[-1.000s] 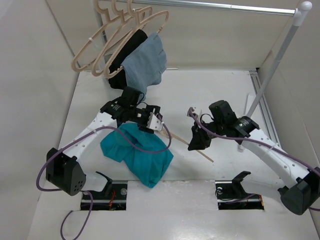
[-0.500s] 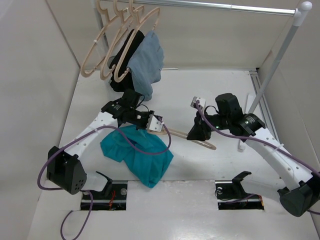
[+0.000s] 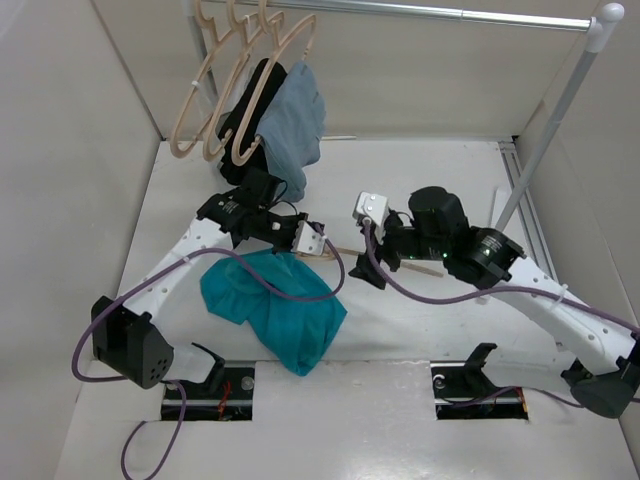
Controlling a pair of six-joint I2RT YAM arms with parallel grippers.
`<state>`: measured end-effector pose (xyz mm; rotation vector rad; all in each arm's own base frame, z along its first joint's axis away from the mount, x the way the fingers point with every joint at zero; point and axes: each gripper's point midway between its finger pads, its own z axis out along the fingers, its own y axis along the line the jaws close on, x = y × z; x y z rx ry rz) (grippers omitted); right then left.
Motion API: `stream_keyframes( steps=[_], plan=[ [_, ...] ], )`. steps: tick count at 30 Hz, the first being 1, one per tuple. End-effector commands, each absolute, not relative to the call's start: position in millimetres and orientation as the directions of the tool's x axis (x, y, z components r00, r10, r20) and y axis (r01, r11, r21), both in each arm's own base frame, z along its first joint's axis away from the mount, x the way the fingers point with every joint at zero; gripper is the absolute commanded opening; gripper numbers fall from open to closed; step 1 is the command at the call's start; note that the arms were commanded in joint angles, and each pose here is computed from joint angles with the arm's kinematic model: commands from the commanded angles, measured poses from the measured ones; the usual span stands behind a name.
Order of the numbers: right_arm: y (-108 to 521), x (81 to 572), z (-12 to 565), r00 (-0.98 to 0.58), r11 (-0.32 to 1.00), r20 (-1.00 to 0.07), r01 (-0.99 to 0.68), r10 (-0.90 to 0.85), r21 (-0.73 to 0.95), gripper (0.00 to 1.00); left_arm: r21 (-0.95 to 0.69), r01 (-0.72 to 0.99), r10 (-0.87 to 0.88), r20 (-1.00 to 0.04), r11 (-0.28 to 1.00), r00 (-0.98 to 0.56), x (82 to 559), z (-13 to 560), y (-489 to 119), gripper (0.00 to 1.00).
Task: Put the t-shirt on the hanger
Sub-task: Grab a hanger with the right arm
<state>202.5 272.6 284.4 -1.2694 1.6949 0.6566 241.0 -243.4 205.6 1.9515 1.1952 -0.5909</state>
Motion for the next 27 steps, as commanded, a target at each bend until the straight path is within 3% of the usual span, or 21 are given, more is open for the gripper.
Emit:
stream_keyframes(
  steps=[1, 6, 8, 9, 12, 14, 15, 16, 17, 20, 22, 23, 27],
  plan=[
    [282, 230, 279, 0.046, 0.36, -0.859, -0.896, -0.511, -0.262, 1.0, 0.379, 0.877, 0.474, -0.739, -0.296, 0.479, 229, 230, -249, 0.0],
    [302, 256, 288, 0.119, 0.401, -0.885, -0.859, -0.45, -0.319, 0.99, 0.371, 0.88, 0.478, -0.74, -0.297, 0.473, 227, 229, -249, 0.0],
    [310, 263, 285, 0.137, 0.409, -0.893, -0.852, -0.429, -0.327, 0.91, 0.371, 0.88, 0.478, -0.74, -0.297, 0.473, 227, 229, -248, 0.0],
    [315, 267, 292, 0.153, 0.422, -0.904, -0.844, -0.399, -0.33, 0.82, 0.369, 0.88, 0.478, -0.74, -0.298, 0.472, 227, 231, -248, 0.0],
    [327, 274, 285, 0.136, 0.412, -0.905, -0.856, -0.402, -0.312, 0.67, 0.376, 0.877, 0.465, -0.745, -0.299, 0.478, 226, 236, -250, 0.0],
    [337, 269, 284, 0.144, 0.366, -0.911, -0.882, -0.386, -0.295, 0.49, 0.386, 0.876, 0.47, -0.74, -0.288, 0.481, 229, 241, -250, 0.0],
    [341, 268, 283, 0.141, 0.355, -0.916, -0.891, -0.374, -0.282, 0.38, 0.394, 0.873, 0.467, -0.739, -0.286, 0.486, 231, 242, -251, 0.0],
    [344, 267, 286, 0.14, 0.354, -0.925, -0.895, -0.354, -0.271, 0.07, 0.394, 0.873, 0.467, -0.739, -0.286, 0.486, 231, 242, -251, 0.0],
    [342, 265, 275, 0.113, 0.354, -0.924, -0.901, -0.365, -0.25, 0.0, 0.394, 0.873, 0.467, -0.739, -0.286, 0.486, 231, 242, -251, 0.0],
    [338, 256, 287, 0.116, 0.365, -0.942, -0.901, -0.316, -0.234, 0.0, 0.379, 0.892, 0.481, -0.752, -0.246, 0.452, 233, 243, -251, 0.0],
    [330, 250, 293, 0.088, 0.391, -0.954, -0.898, -0.286, -0.2, 0.0, 0.358, 0.913, 0.497, -0.766, -0.197, 0.408, 237, 241, -251, 0.26],
    [326, 247, 294, 0.075, 0.386, -0.96, -0.905, -0.271, -0.18, 0.0, 0.358, 0.924, 0.511, -0.774, -0.133, 0.374, 245, 248, -251, 0.52],
    [298, 244, 285, -0.012, 0.396, -0.974, -0.915, -0.224, -0.08, 0.0, 0.328, 0.944, 0.547, -0.795, 0.021, 0.264, 262, 250, -248, 0.73]
  ],
)
